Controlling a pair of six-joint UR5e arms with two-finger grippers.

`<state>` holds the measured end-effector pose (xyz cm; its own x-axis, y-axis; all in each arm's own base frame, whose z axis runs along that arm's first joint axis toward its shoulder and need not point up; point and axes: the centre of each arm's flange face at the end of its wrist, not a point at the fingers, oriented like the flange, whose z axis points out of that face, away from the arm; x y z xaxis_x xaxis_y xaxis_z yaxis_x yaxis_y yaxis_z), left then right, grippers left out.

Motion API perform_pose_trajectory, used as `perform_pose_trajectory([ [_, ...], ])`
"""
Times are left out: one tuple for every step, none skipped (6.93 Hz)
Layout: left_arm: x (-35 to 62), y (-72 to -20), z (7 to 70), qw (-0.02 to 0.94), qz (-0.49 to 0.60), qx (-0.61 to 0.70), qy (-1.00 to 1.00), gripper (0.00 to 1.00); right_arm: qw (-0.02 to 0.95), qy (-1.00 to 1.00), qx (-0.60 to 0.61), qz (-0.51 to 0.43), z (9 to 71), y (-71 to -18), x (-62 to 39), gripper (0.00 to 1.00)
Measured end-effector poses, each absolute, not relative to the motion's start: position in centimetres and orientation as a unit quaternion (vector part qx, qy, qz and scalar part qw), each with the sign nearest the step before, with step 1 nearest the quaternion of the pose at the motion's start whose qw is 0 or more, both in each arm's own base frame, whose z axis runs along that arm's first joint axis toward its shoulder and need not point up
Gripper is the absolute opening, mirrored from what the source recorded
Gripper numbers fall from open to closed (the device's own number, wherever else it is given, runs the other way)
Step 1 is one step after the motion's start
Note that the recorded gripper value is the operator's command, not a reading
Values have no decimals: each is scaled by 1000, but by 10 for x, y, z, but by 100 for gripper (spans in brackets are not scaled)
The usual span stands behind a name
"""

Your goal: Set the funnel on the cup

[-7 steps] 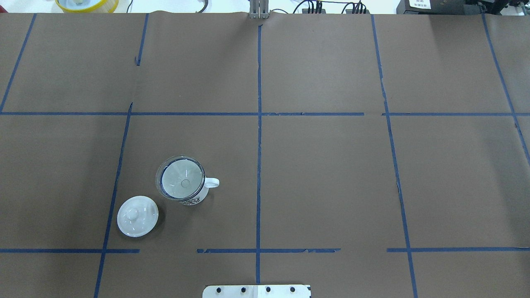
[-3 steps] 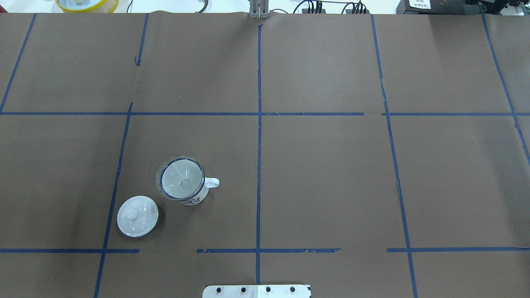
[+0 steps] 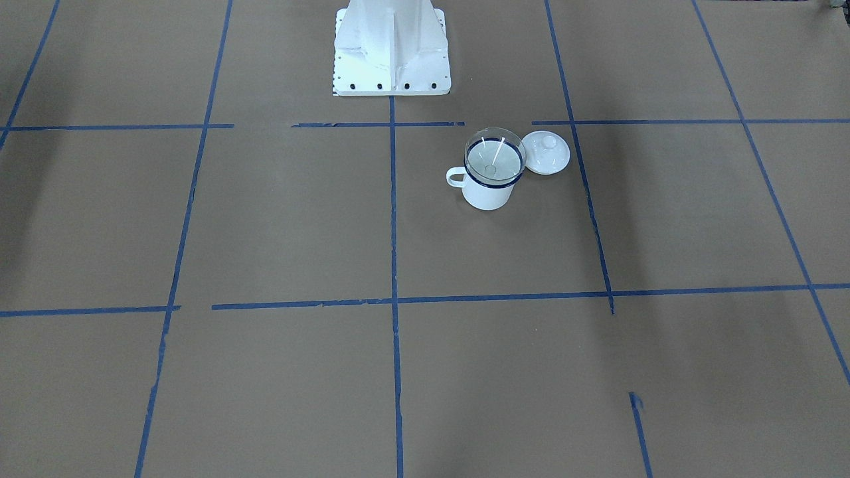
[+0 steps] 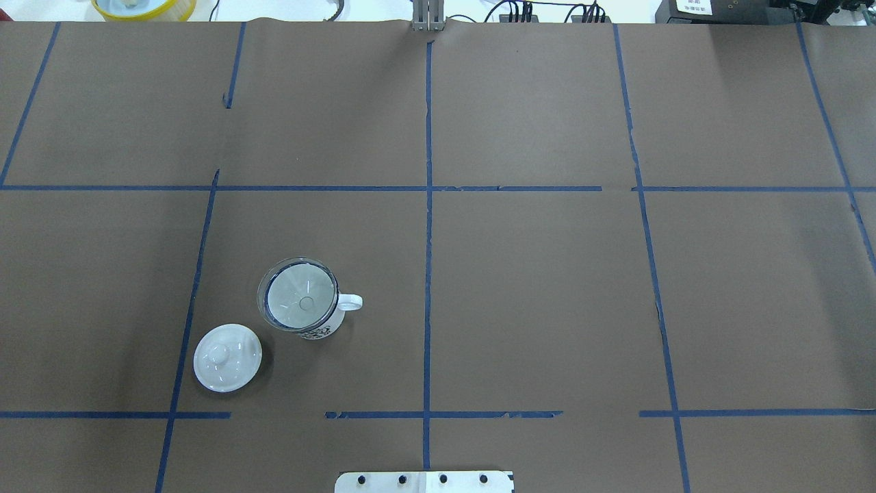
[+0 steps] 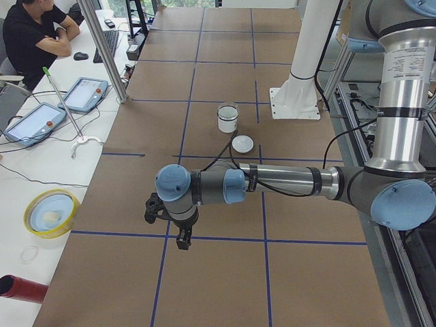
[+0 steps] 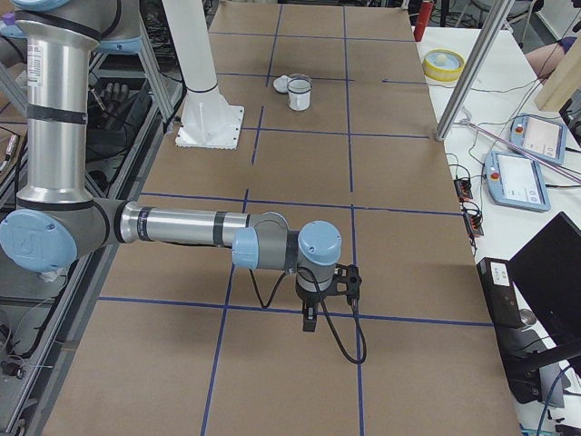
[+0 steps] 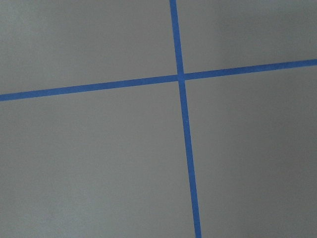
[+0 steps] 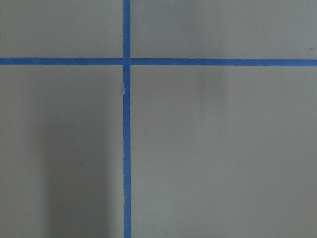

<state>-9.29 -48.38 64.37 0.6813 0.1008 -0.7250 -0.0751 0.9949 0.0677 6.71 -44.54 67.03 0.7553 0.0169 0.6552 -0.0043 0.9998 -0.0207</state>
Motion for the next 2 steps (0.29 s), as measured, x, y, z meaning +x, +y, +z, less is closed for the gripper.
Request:
perform_pose_trajectory([
  [-94,-484,643,917,48,17,396,100,937,-350,-9,6,670,-445,67,100],
  [-94,-487,641,917,48,19,395,100,937,-350,-9,6,670,-445,67,100],
])
